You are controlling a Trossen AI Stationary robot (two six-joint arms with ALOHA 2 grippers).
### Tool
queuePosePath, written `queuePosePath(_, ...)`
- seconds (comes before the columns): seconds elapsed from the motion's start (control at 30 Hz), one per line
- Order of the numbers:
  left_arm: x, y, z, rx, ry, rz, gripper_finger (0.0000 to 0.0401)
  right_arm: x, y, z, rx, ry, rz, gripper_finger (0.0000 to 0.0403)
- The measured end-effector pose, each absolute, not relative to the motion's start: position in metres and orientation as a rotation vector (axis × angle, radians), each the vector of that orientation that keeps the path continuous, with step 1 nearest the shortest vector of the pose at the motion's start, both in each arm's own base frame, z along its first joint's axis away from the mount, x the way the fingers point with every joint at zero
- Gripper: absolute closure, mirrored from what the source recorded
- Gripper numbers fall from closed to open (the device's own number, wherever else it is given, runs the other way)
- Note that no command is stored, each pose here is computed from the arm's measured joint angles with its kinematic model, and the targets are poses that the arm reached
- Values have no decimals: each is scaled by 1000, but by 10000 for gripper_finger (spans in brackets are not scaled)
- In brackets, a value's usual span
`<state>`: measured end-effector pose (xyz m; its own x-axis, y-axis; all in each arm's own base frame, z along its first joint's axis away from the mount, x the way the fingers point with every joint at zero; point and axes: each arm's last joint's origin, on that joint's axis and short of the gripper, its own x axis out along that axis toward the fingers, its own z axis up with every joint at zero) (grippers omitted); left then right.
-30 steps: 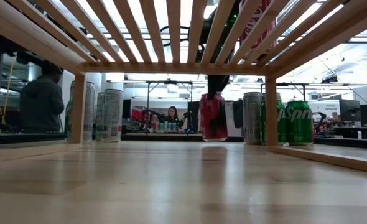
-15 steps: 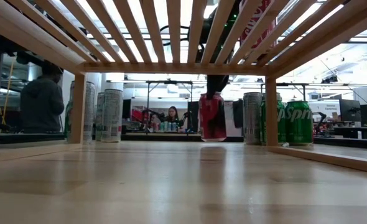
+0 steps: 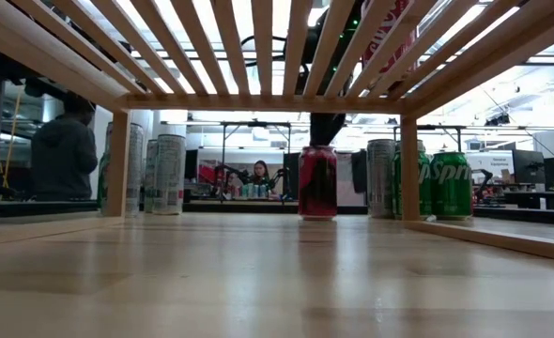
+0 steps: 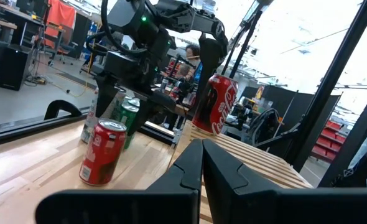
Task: Place canned beverage on shelf
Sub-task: Put the red-white soda can on the shelf aligned with the other red-white soda can
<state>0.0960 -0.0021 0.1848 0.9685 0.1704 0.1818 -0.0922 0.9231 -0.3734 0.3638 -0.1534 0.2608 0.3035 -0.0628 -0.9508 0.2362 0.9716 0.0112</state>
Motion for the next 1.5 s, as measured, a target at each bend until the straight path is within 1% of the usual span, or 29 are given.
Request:
queuePosePath(0.2,96,-2,185,-372,-214,136,398,364,-155,265,204,1242,-230,12)
queuePosePath(0.33,96,-2,185,-372,-214,136,398,367,-158,281,267,1174,-264,12)
queuePosePath(0.53,96,-2,185,-372,-214,136,398,372,-162,310,384,1046,-412,11)
queuePosePath(0.7,96,-2,185,-372,-214,135,398,371,-160,312,638,981,-700,11)
queuePosePath(0.83,96,-2,185,-372,-214,135,398,373,-148,307,659,956,-904,11)
queuePosePath(0.9,96,-2,185,-372,-214,136,398,376,-141,308,659,909,-981,11)
queuePosePath(0.97,96,-2,185,-372,-214,135,398,380,-134,309,655,876,-997,11)
queuePosePath(1.1,96,-2,185,-372,-213,136,398,383,-121,308,650,899,-970,11)
queuePosePath(1.2,96,-2,185,-371,-213,136,398,384,-116,303,644,913,-1021,11)
queuePosePath(1.33,96,-2,184,-371,-211,136,398,385,-117,290,655,990,-1045,11)
queuePosePath(1.5,96,-2,184,-371,-210,137,398,391,-130,266,745,1103,-972,11)
